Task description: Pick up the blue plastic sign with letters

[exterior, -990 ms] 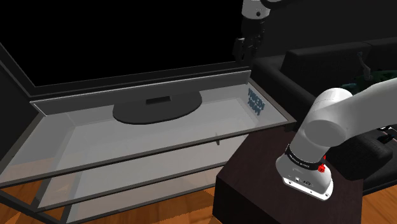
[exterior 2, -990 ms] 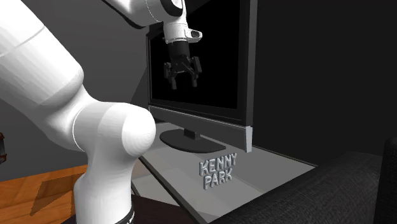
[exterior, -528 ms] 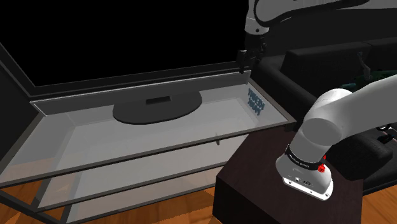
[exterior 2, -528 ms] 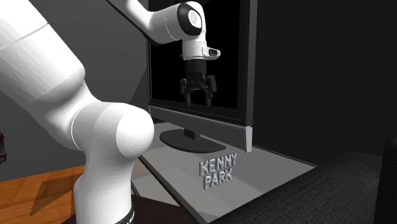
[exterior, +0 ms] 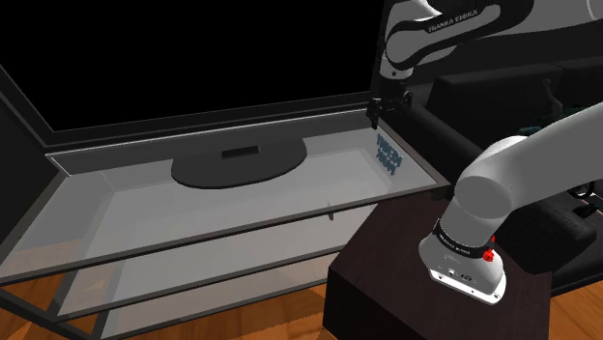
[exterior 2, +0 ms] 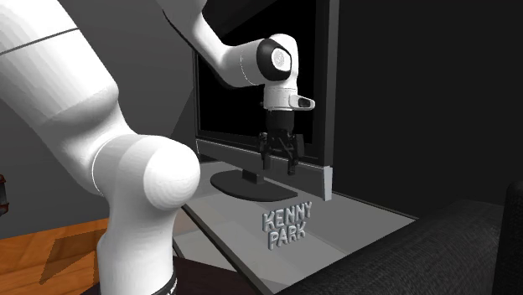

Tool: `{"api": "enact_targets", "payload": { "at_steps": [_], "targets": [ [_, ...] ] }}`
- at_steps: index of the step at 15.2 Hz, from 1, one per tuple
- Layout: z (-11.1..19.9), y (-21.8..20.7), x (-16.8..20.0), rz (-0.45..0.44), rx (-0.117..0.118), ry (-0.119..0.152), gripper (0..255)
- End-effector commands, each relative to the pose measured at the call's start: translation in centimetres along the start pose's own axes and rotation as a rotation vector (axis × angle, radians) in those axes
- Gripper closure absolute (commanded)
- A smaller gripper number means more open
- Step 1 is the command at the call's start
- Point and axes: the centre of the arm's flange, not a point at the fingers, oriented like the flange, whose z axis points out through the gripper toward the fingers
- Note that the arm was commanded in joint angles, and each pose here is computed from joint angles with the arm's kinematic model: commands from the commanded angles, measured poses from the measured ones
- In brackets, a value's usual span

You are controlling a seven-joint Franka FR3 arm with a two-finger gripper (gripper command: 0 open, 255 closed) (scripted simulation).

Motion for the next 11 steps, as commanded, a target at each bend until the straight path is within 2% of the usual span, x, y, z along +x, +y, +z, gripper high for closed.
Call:
{"api": "enact_targets", "payload": {
  "at_steps": [1,4,11],
  "targets": [
    [2.4,1.7,0.6,0.047,0.010,-0.020,0],
    [5.8,4.1,1.1,0.116,0.024,-0.051,0],
    [9.0,4.1,1.2,0.119,0.025,-0.053,0]
  ]
}}
